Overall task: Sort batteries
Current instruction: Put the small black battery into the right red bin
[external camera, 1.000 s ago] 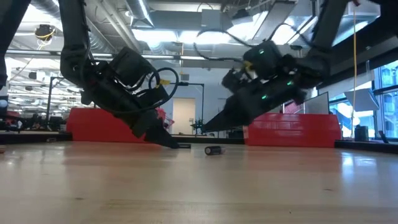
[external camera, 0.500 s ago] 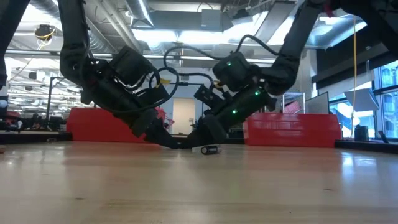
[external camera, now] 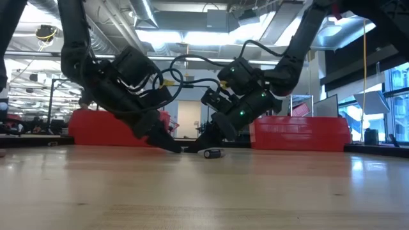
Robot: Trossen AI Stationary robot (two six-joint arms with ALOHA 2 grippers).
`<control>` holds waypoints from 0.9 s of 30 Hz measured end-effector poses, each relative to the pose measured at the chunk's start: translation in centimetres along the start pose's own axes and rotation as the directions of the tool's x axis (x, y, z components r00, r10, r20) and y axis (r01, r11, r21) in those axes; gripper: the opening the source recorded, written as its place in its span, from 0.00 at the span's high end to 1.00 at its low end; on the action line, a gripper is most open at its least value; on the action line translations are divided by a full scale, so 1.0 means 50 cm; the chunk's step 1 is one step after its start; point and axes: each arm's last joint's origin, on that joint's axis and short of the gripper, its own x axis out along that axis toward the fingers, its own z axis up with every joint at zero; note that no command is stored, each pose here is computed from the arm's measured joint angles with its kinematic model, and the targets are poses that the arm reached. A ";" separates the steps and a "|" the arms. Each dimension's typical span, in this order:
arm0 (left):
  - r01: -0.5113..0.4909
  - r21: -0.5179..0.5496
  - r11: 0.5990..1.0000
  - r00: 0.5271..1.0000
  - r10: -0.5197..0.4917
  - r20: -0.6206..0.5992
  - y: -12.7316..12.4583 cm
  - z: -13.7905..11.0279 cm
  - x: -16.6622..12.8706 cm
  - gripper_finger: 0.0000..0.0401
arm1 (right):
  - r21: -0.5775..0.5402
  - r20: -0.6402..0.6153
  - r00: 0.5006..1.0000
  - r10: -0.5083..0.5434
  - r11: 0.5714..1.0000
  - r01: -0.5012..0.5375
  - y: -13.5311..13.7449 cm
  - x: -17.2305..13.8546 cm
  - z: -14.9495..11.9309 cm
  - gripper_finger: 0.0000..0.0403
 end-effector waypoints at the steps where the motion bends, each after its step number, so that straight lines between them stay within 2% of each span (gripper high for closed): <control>1: -0.013 -0.012 1.000 1.000 0.013 -0.011 0.002 0.001 -0.005 0.57 | 0.018 -0.012 1.000 -0.011 1.000 0.012 0.000 -0.004 0.002 0.94; 5: -0.085 -0.075 0.994 0.994 0.080 -0.071 0.013 0.006 -0.026 0.53 | 0.057 -0.100 0.993 -0.064 0.996 0.070 0.001 -0.038 0.017 0.93; 9: -0.112 -0.137 0.984 0.989 0.097 -0.113 0.011 0.002 -0.031 0.53 | 0.056 -0.194 0.973 -0.127 0.989 0.140 0.003 -0.106 0.042 0.95; 12: -0.124 -0.169 0.978 0.987 0.103 -0.124 0.001 0.000 -0.030 0.54 | 0.047 -0.185 0.950 -0.252 0.963 0.265 0.000 -0.184 0.091 0.95; 15: -0.128 -0.174 0.976 0.988 0.109 -0.112 -0.011 0.001 -0.031 0.54 | 0.089 -0.196 0.911 -0.363 0.918 0.386 -0.030 -0.281 0.143 0.95; 19: -0.139 -0.152 0.979 0.989 0.128 -0.080 -0.022 0.004 -0.031 0.54 | 0.230 -0.335 0.848 -0.410 0.837 0.496 -0.116 -0.396 0.183 0.95; 22: -0.146 -0.146 0.979 0.988 0.137 -0.071 -0.024 0.005 -0.031 0.54 | 0.353 -0.423 0.823 -0.379 0.768 0.535 -0.192 -0.472 0.196 0.95; 25: -0.147 -0.151 0.978 0.988 0.137 -0.071 -0.024 0.005 -0.031 0.54 | 0.448 -0.505 0.800 -0.325 0.693 0.565 -0.255 -0.513 0.175 0.95; 27: -0.147 -0.154 0.977 0.988 0.137 -0.070 -0.024 0.006 -0.031 0.54 | 0.512 -0.523 0.804 -0.284 0.649 0.563 -0.283 -0.533 0.160 0.95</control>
